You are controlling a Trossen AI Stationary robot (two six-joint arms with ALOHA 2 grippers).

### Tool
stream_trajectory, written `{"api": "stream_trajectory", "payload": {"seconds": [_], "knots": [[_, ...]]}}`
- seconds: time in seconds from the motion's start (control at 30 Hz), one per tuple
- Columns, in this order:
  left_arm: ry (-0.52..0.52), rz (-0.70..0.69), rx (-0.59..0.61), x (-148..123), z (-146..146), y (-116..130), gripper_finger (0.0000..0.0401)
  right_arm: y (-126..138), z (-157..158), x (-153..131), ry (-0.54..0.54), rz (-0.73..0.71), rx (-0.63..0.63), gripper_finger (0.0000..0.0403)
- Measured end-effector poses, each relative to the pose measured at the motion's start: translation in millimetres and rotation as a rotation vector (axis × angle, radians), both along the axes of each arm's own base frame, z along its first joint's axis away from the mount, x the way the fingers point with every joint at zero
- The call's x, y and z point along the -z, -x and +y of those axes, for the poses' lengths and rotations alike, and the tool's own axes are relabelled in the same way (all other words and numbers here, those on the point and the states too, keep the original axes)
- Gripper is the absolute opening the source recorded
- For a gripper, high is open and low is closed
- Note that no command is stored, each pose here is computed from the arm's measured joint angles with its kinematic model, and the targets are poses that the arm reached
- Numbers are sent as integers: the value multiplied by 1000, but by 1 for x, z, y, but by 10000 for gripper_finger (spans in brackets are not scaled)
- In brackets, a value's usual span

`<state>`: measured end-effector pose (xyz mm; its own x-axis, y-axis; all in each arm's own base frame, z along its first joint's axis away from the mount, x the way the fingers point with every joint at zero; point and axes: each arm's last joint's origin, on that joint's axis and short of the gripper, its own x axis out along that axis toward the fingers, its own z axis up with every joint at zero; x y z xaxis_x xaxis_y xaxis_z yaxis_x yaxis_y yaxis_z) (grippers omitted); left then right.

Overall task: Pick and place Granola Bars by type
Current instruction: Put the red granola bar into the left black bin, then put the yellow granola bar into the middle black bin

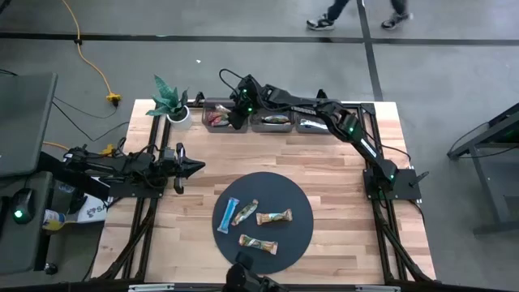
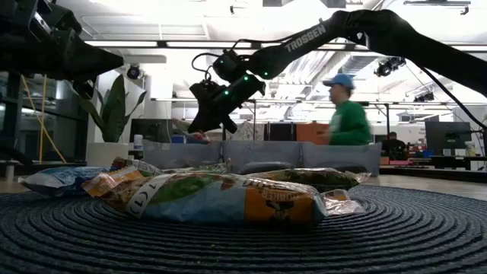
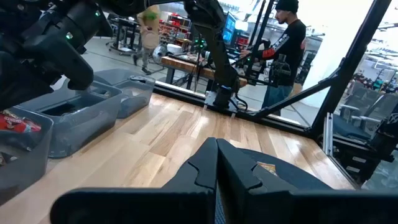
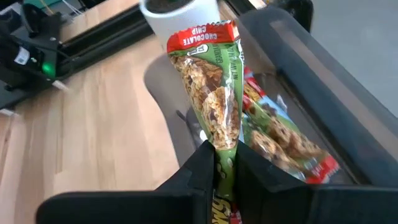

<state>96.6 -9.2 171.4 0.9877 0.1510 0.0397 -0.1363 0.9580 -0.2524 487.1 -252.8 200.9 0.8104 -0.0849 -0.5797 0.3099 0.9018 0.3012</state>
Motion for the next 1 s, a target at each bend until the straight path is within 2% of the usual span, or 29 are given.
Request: {"api": "stream_trajectory", "payload": {"seconds": [0.6,0.8,1.0], "knots": [[0,0,0,0,0,0,1,3,-3,2,-67,17,40,115],[0,0,0,0,0,0,1,-2,1,-5,-97,-54,35,138],[0,0,-1,0,0,0,1,-12,16,-28,-40,-172,0,150]]}}
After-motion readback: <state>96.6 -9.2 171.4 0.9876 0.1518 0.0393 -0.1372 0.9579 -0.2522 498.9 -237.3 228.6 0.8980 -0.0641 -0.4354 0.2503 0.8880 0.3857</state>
